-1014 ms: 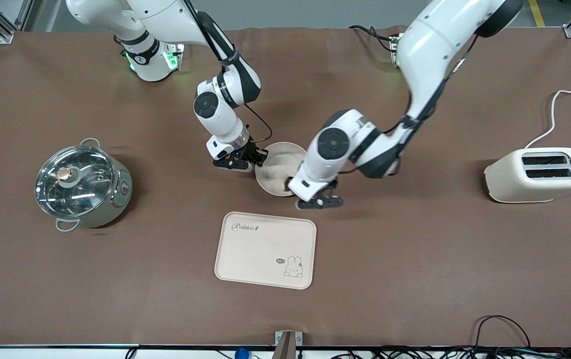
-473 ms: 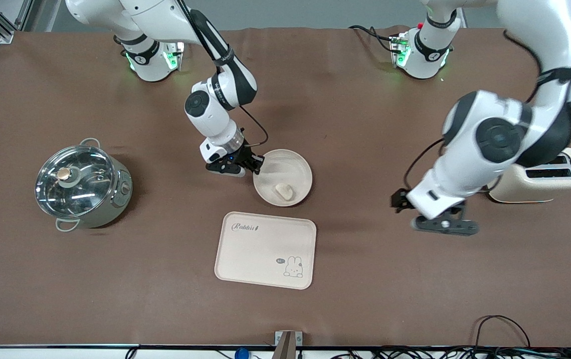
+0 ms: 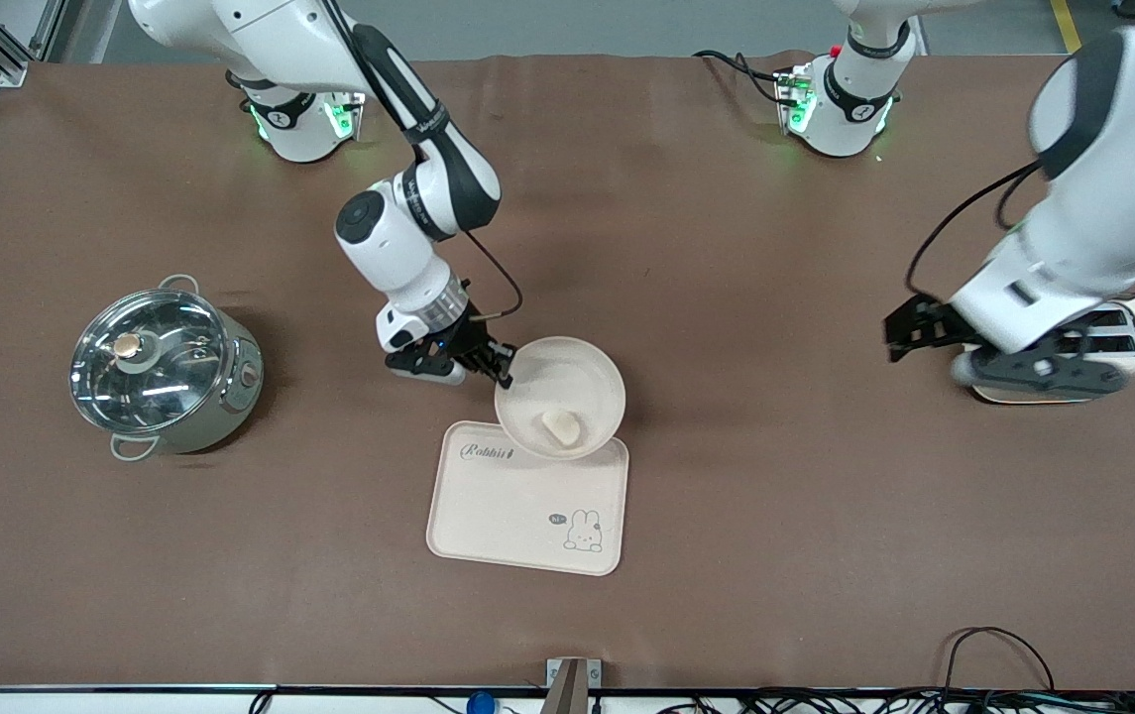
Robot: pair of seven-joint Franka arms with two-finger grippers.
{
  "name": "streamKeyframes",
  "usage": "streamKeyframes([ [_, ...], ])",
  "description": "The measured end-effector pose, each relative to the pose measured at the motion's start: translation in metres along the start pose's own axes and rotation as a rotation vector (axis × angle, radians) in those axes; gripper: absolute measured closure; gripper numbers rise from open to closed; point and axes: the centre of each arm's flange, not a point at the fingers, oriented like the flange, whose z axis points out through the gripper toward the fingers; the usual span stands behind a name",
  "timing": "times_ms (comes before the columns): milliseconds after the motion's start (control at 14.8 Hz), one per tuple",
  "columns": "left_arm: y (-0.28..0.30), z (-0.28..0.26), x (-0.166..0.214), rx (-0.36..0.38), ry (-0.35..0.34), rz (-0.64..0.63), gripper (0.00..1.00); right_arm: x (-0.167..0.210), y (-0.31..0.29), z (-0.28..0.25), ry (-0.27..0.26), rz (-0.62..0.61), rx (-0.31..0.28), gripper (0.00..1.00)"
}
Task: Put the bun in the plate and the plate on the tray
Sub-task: 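Carry the plate onto the white tray with the right gripper and release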
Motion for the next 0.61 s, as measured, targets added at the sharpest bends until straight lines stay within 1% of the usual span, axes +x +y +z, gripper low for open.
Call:
streamKeyframes([
  [68,-0.017,-0.017,-0.008,0.001,0.007,0.002,0.0,0.014,0.002,0.007,0.002,0.001,-0.001,0.94],
  [135,-0.033,-0.034,-0.018,0.006,0.015,0.002,0.0,0.029,0.006,0.015,-0.007,0.006,-0.008,0.94],
  [338,-0.067,-0.069,-0.048,0.021,0.006,-0.026,0.0,0.08,0.02,0.033,-0.057,0.02,-0.013,0.94],
  [473,-0.074,-0.074,-0.054,0.021,0.006,-0.04,0.0,0.105,0.032,0.038,-0.071,0.013,0.0,0.94],
  [608,-0.063,-0.072,-0.052,0.019,0.002,-0.018,0.0,0.112,0.044,0.052,-0.079,-0.004,-0.003,0.94],
])
